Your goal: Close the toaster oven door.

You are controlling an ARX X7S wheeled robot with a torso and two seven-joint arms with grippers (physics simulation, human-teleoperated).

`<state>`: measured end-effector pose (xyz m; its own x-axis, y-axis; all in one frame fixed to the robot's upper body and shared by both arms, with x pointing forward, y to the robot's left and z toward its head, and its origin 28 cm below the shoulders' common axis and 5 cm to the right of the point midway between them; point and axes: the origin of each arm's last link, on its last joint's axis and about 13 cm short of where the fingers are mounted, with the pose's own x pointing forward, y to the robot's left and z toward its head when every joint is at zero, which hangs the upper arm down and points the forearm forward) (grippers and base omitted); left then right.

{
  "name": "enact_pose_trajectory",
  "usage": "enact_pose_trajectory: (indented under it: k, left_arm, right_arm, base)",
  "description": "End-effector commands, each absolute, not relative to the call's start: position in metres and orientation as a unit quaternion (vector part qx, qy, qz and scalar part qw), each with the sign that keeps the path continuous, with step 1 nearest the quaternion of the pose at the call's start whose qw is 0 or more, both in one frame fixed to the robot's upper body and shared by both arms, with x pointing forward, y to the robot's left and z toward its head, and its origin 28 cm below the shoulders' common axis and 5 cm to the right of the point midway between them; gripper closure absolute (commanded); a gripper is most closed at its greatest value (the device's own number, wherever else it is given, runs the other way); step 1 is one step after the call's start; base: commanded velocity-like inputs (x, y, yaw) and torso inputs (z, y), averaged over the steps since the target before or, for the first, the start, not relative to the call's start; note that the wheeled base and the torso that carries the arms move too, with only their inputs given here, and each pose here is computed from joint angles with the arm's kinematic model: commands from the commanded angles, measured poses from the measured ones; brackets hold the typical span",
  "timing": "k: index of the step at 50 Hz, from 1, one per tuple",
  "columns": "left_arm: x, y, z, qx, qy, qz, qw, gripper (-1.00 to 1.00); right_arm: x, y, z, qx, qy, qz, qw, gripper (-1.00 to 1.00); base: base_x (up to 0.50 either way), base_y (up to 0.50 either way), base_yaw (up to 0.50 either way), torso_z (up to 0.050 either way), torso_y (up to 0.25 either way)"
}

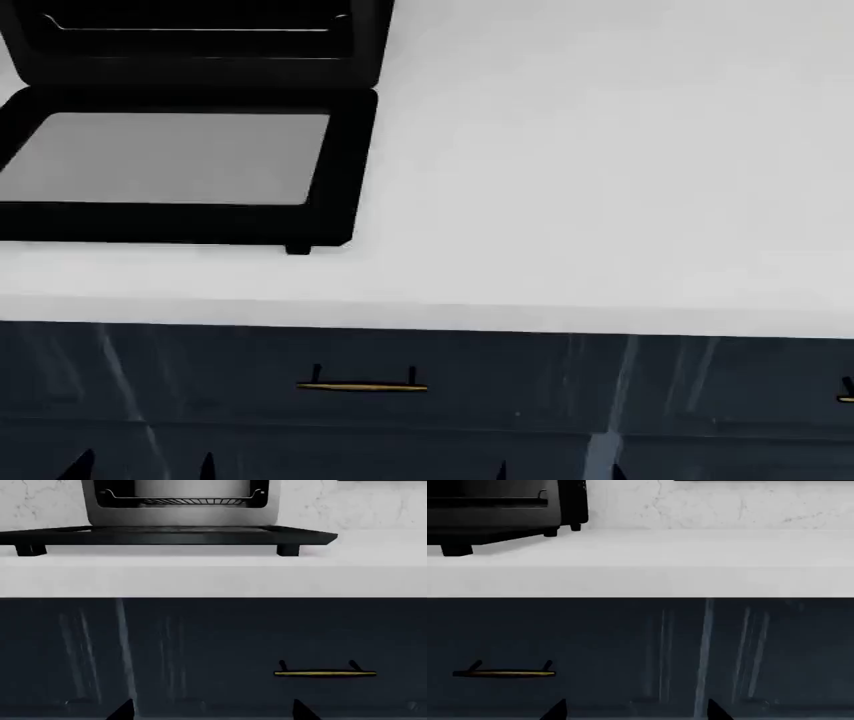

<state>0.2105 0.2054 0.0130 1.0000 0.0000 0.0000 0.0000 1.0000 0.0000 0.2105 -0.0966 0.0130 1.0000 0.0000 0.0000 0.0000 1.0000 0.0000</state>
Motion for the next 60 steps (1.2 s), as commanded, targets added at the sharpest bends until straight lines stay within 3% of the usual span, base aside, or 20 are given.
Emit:
enact_pose_trajectory:
  k: [1,12,48,60]
  left_arm:
    - [0.211,0.205,0.013,0.000,0.000,0.000,1.000,-1.00]
    - [0.209,0.206,0.015,-0.027,0.000,-0.018,0.999,-1.00]
    - [0.202,0.204,0.033,-0.040,-0.005,-0.029,0.999,-1.00]
    - [0.224,0.224,0.105,-0.041,-0.029,-0.037,0.998,-1.00]
  right_arm:
    - [0.210,-0.097,0.014,0.000,0.000,0.000,1.000,-1.00]
    - [0.212,-0.095,0.010,0.007,-0.001,0.006,1.000,-1.00]
    - [0.205,-0.099,0.021,0.021,-0.024,0.001,0.999,-1.00]
    - [0.215,-0.120,0.101,-0.028,-0.100,-0.022,0.994,-1.00]
  base:
    - [0.00,0.00,0.00,0.000,0.000]
    - [0.00,0.00,0.00,0.000,0.000]
    - [0.00,0.00,0.00,0.050,0.000]
    - [0.00,0.00,0.00,0.013,0.000]
